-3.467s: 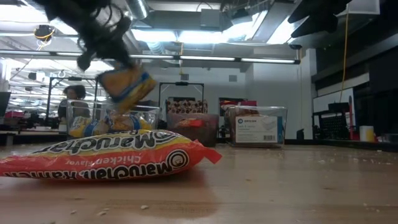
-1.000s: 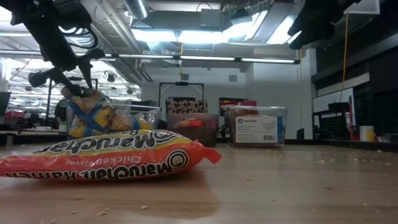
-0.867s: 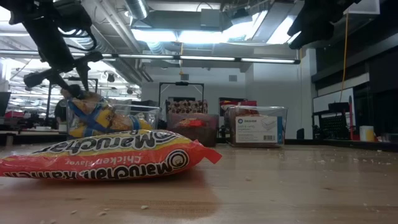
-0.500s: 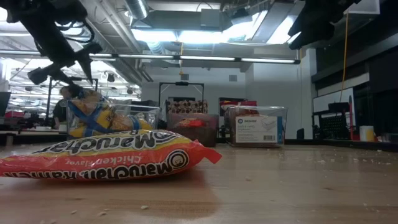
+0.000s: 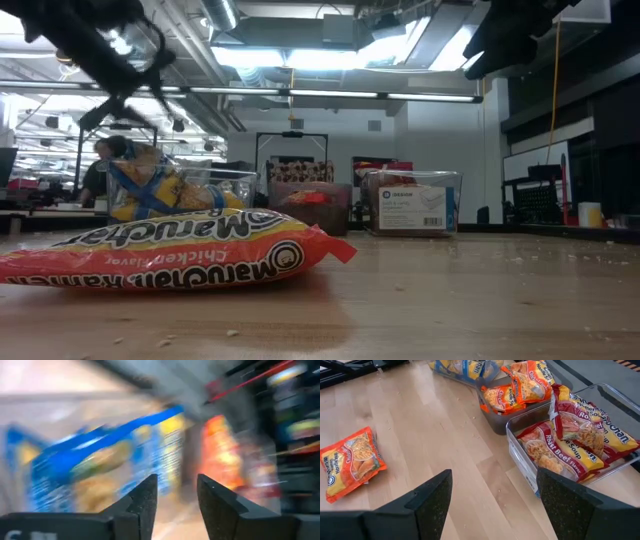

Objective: Sort Maruchan noodles
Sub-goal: Put the blue noodle pack into the left transparent bin, then put the orange noodle pack into the black bin

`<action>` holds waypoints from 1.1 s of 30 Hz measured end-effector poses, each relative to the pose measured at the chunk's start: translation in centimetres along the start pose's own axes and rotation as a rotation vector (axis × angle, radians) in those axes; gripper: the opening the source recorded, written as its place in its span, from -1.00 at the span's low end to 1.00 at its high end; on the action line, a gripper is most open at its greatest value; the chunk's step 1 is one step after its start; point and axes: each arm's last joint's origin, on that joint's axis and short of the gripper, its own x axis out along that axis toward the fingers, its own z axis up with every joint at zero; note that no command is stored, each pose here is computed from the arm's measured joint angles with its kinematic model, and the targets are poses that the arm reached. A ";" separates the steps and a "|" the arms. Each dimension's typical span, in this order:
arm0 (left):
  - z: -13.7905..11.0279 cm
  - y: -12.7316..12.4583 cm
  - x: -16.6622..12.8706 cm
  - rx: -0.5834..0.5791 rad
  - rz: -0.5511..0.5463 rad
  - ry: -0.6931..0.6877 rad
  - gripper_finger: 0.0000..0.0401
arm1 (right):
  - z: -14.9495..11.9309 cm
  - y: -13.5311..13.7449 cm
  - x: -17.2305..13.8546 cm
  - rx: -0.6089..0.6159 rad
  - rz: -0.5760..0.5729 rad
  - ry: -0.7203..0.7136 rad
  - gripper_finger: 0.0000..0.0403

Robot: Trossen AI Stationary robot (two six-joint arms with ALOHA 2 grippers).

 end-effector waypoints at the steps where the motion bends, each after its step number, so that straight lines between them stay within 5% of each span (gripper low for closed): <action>1: -0.2 0.3 0.4 0.010 0.053 0.023 -0.37 | 0.0 0.0 0.0 0.000 0.000 0.000 0.38; 8: -0.6 0.9 2.1 0.115 0.197 0.040 -0.55 | 0.0 0.0 0.0 0.000 -0.001 0.000 0.38; 15: -0.6 2.0 2.1 0.086 0.382 -0.061 -0.64 | 0.0 0.0 0.0 0.004 0.000 0.000 0.38; 21: -0.7 2.4 2.0 0.035 0.426 -0.067 -0.65 | 0.0 0.0 0.0 0.005 -0.002 -0.002 0.38; 24: -0.5 1.6 2.1 0.029 0.327 -0.076 -0.65 | 0.1 0.0 0.0 0.002 -0.004 -0.013 0.38; 33: 2.0 -4.5 -2.2 0.180 -0.261 -0.082 -0.65 | 1.0 0.7 0.6 -0.084 0.055 -0.078 0.38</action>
